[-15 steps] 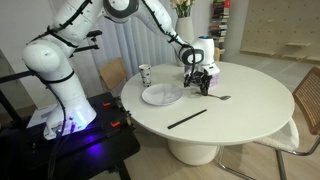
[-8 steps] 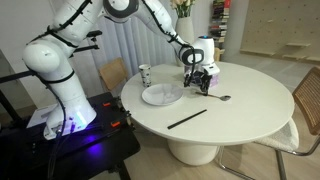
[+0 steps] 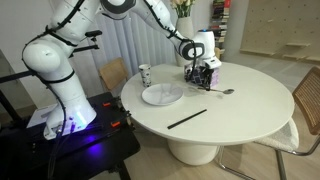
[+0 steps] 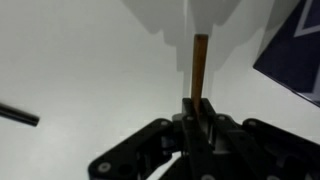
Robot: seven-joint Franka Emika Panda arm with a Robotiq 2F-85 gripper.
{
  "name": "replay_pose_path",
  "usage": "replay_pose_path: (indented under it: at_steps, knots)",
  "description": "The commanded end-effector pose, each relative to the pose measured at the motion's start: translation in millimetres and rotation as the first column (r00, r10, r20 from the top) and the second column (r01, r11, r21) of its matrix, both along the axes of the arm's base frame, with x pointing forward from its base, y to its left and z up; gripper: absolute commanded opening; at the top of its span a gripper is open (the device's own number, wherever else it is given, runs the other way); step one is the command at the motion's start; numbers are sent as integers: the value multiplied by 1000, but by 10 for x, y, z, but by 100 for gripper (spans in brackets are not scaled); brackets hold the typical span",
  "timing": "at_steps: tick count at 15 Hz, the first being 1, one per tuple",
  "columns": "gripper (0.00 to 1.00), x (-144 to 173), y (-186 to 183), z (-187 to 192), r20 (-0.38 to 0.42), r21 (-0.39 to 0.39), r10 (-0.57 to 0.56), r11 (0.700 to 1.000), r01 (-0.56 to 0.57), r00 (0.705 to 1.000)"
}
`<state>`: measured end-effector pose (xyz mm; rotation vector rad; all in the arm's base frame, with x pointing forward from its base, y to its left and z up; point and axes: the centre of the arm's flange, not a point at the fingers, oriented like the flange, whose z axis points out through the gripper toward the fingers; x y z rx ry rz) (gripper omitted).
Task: Move the spoon forwards
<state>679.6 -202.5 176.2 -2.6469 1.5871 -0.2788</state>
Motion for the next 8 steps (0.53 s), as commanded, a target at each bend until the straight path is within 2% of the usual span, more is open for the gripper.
replay_pose_path:
  at_steps: [1,4,8]
  knots:
    - [3,-173,163,635,49,-44,77,996,-75,996]
    - [3,-233,236,1055,59,-59,176,983,-172,983]
    - [3,-487,45,1527,38,-58,364,930,-362,931]
